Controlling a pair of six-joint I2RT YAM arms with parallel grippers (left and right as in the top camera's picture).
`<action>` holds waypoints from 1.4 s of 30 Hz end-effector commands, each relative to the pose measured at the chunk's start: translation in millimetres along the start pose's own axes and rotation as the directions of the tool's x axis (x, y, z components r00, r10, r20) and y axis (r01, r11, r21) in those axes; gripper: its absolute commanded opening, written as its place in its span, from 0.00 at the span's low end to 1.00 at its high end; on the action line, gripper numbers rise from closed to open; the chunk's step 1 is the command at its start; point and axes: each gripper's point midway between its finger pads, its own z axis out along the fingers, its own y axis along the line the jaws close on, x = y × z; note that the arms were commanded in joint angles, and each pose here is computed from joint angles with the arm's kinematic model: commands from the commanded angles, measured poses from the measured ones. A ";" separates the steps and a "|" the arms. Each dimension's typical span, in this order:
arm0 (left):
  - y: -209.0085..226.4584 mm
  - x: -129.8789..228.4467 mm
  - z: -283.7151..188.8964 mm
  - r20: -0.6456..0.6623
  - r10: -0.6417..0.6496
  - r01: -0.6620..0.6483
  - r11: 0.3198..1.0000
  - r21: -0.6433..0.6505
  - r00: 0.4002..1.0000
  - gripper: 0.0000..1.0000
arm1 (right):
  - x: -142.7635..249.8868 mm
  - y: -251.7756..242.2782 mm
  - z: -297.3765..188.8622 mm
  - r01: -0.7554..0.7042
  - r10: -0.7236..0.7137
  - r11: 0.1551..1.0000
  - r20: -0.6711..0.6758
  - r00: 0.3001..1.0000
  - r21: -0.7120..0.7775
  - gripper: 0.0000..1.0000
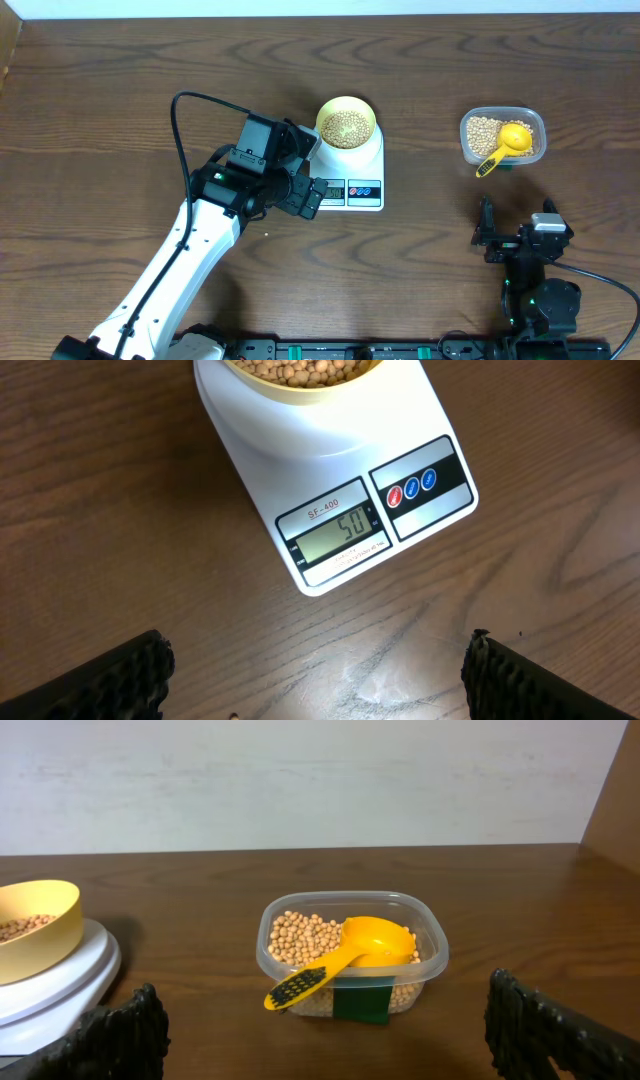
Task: Scoop item into bowl and weigh 50g on scale
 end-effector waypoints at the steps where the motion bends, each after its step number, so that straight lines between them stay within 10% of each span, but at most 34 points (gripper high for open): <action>1: -0.1 3.7 2.8 -0.012 -0.006 0.006 1.000 -0.001 1.000 0.95 | -0.4 -1.5 -0.4 0.014 -0.014 1.000 0.003 1.000 0.006 0.99; 42: 25.7 -30.0 -10.5 0.138 0.014 0.005 0.990 -0.139 0.990 0.98 | -0.4 -1.5 -0.4 0.014 -0.014 1.000 0.003 1.000 0.006 0.99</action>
